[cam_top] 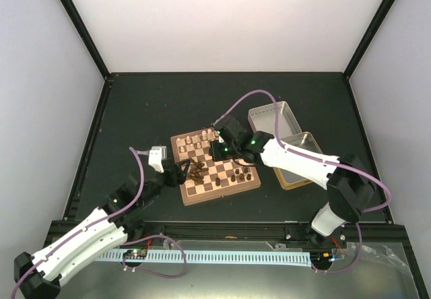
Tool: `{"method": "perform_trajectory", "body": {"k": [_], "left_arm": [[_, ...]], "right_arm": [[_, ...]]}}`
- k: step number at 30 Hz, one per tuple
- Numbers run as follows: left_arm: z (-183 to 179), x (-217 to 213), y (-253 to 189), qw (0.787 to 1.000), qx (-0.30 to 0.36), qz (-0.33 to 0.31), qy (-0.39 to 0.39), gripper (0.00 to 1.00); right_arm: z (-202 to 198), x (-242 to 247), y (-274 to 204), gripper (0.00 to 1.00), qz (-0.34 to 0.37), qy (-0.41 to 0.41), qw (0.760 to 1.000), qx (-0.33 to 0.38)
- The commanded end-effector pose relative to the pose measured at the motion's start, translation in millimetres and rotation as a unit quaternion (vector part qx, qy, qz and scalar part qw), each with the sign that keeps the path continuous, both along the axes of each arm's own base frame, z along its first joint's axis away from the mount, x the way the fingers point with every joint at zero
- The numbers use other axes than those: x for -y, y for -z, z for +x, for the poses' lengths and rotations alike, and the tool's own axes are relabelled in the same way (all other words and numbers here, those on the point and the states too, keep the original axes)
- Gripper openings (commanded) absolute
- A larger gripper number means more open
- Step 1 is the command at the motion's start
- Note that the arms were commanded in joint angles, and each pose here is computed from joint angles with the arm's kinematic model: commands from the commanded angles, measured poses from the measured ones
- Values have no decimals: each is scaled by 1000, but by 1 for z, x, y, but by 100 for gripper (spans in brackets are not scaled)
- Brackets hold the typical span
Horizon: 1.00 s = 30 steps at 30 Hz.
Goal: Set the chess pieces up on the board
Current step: Place the chess piece on the chessboard.
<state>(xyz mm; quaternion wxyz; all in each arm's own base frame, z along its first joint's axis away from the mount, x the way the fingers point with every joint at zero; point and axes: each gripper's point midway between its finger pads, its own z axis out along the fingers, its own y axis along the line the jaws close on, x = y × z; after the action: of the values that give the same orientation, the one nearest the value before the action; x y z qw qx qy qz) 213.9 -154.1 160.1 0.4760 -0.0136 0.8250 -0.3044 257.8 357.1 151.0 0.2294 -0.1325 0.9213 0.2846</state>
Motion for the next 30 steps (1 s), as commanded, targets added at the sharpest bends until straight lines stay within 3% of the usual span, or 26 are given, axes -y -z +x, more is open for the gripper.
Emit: {"method": "perform_trajectory", "body": {"k": [1,6,18,30], "left_arm": [[1,-12,-11,1000,-3,-5,-31,83],[-2,-15,-12,999,-6,0,-31,84],[-2,-15,-6,999,-18,19,-29,85],[0,-14,2,999,-28,28,-30,85]], "right_arm": [[2,39,31,9,-145,-9,989,20],[-1,51,55,9,-210,-28,977,0],[-7,70,81,10,-292,-50,955,-30],[-21,64,85,10,-280,-94,954,-53]]}}
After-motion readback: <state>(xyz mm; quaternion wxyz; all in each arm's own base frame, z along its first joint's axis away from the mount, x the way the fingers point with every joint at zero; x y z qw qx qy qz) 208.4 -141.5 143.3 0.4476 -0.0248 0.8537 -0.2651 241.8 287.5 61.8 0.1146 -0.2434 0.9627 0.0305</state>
